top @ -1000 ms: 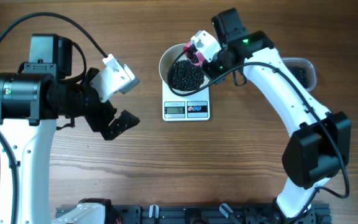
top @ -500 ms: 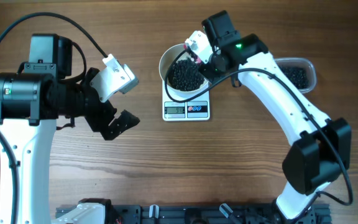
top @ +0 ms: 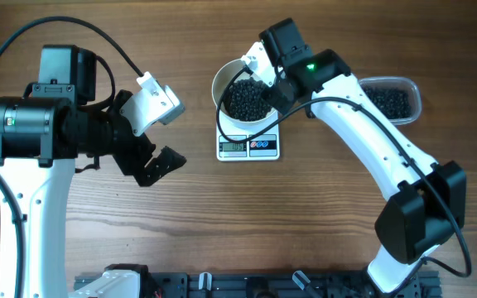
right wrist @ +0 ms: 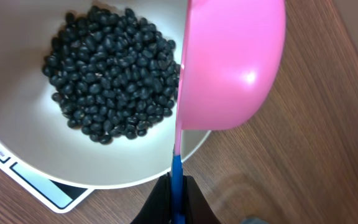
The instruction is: Scoop item into bowl and weigh 150g on scale
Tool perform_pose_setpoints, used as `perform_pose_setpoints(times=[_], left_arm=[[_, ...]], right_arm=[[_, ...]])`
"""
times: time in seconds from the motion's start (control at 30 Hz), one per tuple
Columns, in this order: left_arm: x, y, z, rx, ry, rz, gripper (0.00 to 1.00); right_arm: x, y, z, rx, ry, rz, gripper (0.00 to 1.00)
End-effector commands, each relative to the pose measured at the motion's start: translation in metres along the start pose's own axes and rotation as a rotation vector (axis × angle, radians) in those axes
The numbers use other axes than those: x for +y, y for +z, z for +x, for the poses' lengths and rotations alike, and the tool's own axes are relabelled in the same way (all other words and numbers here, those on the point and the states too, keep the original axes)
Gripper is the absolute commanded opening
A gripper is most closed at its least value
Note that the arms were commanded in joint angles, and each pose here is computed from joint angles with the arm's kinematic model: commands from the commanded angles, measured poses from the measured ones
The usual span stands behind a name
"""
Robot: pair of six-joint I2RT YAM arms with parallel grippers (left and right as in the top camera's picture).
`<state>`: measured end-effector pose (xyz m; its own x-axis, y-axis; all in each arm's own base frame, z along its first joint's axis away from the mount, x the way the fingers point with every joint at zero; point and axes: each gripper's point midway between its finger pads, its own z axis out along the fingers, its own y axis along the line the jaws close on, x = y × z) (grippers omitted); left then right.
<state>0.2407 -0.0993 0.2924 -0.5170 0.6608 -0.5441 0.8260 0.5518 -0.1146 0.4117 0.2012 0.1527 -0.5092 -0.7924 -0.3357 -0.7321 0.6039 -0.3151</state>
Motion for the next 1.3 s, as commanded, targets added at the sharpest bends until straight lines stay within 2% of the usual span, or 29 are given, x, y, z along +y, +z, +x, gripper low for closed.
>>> perform_pose_setpoints(times=[0.0, 0.4, 0.7, 0.87, 1.1, 1.27], left_arm=[[0.000, -0.005, -0.001, -0.010, 0.016, -0.018, 1.00], [0.000, -0.005, -0.001, -0.010, 0.016, -0.018, 1.00], [0.000, -0.005, -0.001, -0.010, 0.016, -0.018, 1.00], [0.000, -0.005, -0.001, -0.010, 0.016, -0.018, 1.00], [0.000, -0.005, -0.001, -0.010, 0.016, -0.018, 1.00], [0.000, -0.005, -0.001, -0.010, 0.016, -0.018, 1.00]], right_arm=[[-0.005, -0.023, -0.013, -0.042, -0.021, 0.060, 0.04], [-0.018, -0.039, -0.011, -0.050, -0.005, 0.125, 0.04], [-0.068, -0.087, 0.011, -0.076, 0.121, 0.264, 0.04], [-0.089, -0.105, 0.050, -0.020, 0.257, 0.281, 0.04], [-0.095, -0.109, 0.138, 0.240, 0.399, 0.222, 0.04], [-0.101, -0.107, 0.185, 0.372, 0.476, 0.192, 0.04]])
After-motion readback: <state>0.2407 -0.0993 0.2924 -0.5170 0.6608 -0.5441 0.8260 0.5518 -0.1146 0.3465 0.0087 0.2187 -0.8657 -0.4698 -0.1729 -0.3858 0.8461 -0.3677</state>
